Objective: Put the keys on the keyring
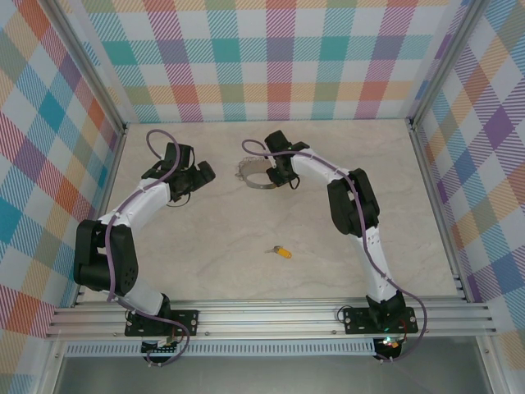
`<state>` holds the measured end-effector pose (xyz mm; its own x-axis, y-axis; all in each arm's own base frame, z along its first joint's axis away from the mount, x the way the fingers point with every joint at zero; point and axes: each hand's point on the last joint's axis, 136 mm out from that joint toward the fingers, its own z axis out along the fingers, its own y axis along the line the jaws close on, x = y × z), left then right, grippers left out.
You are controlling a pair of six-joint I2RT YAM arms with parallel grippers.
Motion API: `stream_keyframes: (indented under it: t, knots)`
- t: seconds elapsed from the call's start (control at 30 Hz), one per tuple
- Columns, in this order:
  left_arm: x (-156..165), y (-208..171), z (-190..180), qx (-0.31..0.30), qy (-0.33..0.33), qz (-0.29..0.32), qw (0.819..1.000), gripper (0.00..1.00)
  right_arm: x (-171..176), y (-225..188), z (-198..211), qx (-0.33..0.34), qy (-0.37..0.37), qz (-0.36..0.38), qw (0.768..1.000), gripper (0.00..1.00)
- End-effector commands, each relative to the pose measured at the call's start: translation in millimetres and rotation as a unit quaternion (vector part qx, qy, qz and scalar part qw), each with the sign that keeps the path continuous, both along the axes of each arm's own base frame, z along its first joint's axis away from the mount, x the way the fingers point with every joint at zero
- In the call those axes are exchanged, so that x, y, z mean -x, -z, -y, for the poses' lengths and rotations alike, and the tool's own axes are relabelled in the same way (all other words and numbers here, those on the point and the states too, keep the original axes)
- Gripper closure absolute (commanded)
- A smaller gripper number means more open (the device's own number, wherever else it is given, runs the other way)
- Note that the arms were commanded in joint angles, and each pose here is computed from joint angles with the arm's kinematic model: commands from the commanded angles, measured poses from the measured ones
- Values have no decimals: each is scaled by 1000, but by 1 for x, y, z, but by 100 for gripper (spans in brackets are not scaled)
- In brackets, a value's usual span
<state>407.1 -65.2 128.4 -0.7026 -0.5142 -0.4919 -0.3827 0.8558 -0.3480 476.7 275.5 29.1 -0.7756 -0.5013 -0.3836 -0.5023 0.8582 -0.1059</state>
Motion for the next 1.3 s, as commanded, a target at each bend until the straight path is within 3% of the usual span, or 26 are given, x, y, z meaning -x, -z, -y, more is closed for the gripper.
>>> stream_keyframes:
  t: [0.0, 0.23, 0.43, 0.67, 0.97, 1.27]
  knots:
    - [-7, -10, -2, 10, -7, 13, 1000, 3, 4, 6, 1, 15, -11, -1, 1000, 78]
    - [-7, -9, -1, 12, -6, 12, 1000, 3, 5, 5, 2, 17, -11, -1, 1000, 83]
    - [-6, -9, -1, 13, -5, 12, 1000, 3, 6, -4, 1, 9, -8, 2, 1000, 100]
    - [0, -12, 4, 26, 4, 12, 1000, 3, 20, -33, -3, -30, -7, -2, 1000, 100]
    - [20, -7, 13, 62, 16, 8, 998, 3, 85, -57, -42, -187, -86, -89, 975, 100]
    - [39, -6, 15, 81, 16, 8, 997, 3, 107, -31, -37, -154, -106, -130, 974, 100]
